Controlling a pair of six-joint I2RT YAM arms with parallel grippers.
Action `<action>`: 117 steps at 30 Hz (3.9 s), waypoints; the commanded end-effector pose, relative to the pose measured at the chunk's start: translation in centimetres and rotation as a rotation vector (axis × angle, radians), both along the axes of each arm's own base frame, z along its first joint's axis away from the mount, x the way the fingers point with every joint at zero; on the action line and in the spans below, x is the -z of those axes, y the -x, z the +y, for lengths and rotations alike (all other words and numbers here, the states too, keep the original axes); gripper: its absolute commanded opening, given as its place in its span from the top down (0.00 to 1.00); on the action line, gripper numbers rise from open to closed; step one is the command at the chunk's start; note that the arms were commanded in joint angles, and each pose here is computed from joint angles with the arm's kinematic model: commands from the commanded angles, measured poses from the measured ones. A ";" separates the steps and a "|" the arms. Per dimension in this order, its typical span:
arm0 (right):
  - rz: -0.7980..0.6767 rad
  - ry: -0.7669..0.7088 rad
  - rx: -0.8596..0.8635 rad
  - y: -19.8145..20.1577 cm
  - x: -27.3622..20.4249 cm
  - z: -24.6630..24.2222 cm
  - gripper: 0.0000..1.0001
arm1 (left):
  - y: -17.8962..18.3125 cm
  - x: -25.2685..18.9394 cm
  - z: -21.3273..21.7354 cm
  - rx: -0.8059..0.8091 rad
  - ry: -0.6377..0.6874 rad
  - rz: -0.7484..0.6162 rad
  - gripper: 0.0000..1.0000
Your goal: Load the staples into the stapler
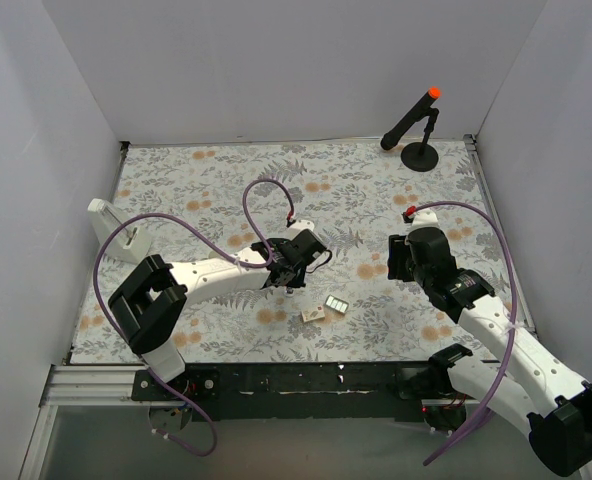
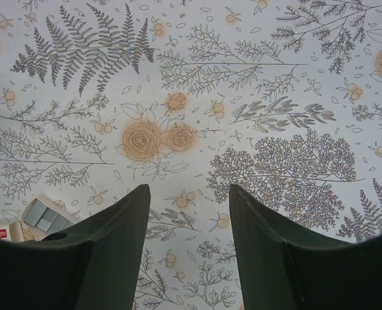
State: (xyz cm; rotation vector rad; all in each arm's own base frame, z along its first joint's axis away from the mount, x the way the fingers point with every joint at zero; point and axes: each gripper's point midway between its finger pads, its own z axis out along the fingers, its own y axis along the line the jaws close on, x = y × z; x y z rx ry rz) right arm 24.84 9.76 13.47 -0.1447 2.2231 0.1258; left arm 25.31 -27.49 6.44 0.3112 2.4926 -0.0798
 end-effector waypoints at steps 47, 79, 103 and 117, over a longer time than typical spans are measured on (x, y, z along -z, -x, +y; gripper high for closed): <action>-0.064 -0.050 0.004 -1.2 -2.7 0.7 0.40 | -0.3 -2.0 -0.1 -0.038 0.087 -0.041 1.00; -0.058 -0.059 -0.006 -1.3 -2.8 1.1 0.40 | -0.6 -3.2 -0.5 -0.044 0.139 -0.052 1.00; -0.052 -0.060 -0.007 -1.2 -2.7 1.1 0.40 | -0.3 -2.2 -0.3 -0.044 0.125 -0.029 1.00; -0.050 -0.061 -0.009 -1.3 -2.8 1.2 0.40 | -0.3 -1.6 -0.3 -0.041 0.113 -0.013 1.00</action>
